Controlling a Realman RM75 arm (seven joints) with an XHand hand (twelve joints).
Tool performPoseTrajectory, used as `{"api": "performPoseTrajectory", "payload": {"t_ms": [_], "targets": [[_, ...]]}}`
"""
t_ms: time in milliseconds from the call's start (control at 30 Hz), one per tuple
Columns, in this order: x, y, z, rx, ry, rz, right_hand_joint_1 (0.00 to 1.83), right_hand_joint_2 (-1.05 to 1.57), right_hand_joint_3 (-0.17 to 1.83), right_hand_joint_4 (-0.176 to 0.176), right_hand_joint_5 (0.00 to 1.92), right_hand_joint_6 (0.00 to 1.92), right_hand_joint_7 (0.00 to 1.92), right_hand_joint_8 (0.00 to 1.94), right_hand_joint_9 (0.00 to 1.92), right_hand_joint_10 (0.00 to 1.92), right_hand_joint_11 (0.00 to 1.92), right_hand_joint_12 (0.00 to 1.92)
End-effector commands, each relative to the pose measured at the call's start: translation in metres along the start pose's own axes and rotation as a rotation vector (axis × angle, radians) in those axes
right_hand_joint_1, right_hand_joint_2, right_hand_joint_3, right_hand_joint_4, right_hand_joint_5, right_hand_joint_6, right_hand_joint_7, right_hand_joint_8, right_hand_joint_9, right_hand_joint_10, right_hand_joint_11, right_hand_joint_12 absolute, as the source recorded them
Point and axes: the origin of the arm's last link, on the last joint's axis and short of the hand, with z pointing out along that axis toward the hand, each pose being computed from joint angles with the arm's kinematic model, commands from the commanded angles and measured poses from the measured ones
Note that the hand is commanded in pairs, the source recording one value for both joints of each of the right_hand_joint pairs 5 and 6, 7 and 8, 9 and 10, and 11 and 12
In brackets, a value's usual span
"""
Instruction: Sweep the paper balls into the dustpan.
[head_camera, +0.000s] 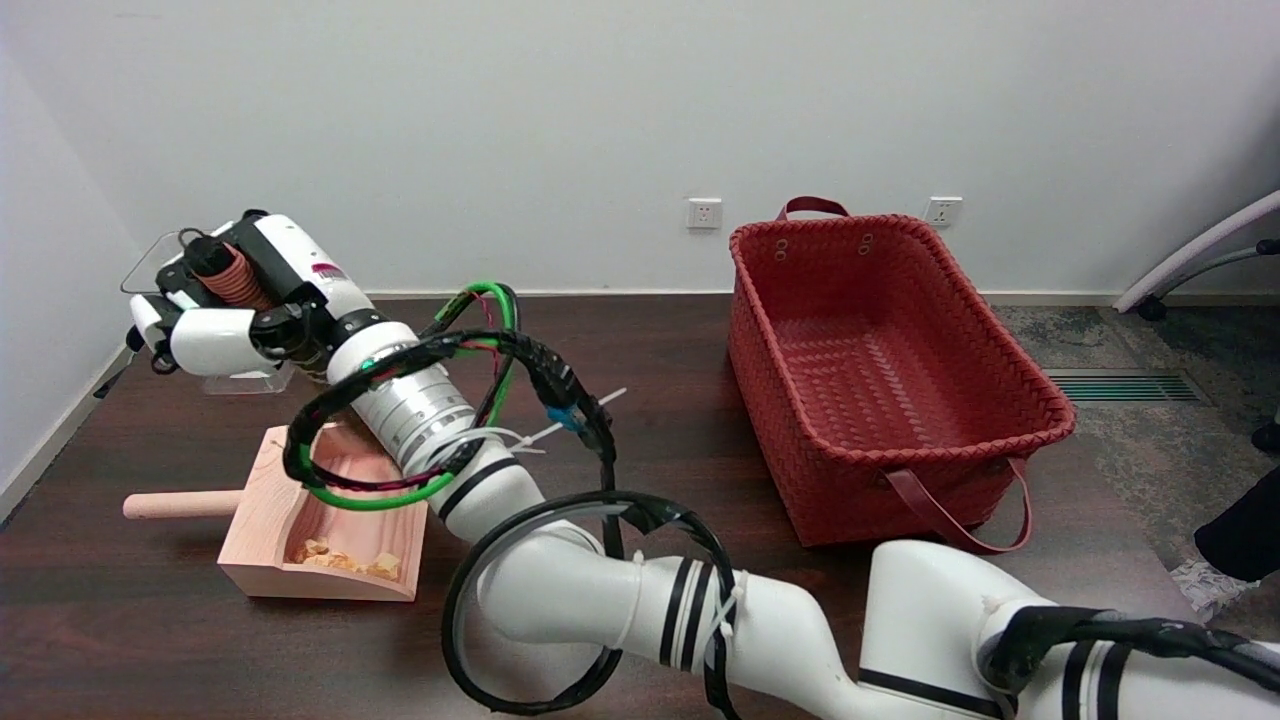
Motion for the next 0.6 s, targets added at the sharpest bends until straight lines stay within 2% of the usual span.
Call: {"api": "performPoseTrajectory", "payload": {"t_ms": [33, 333, 600], "targets": [[0.007, -0.019, -0.04, 0.05, 0.111, -0.4, 1.2, 1.17, 1.09, 0.0, 1.92, 1.92, 1.92, 1.92, 1.92, 1.92, 1.92, 1.92], [0.006, 0.002, -0.083, -0.058, 0.225, -0.349, 1.2, 1.18, 1.06, 0.0, 1.92, 1.92, 1.92, 1.92, 1.92, 1.92, 1.92, 1.92], [-0.011, 0.022, -0.109, -0.142, 0.318, -0.349, 1.21, 1.19, 1.04, 0.0, 1.92, 1.92, 1.92, 1.92, 1.92, 1.92, 1.92, 1.92]]}}
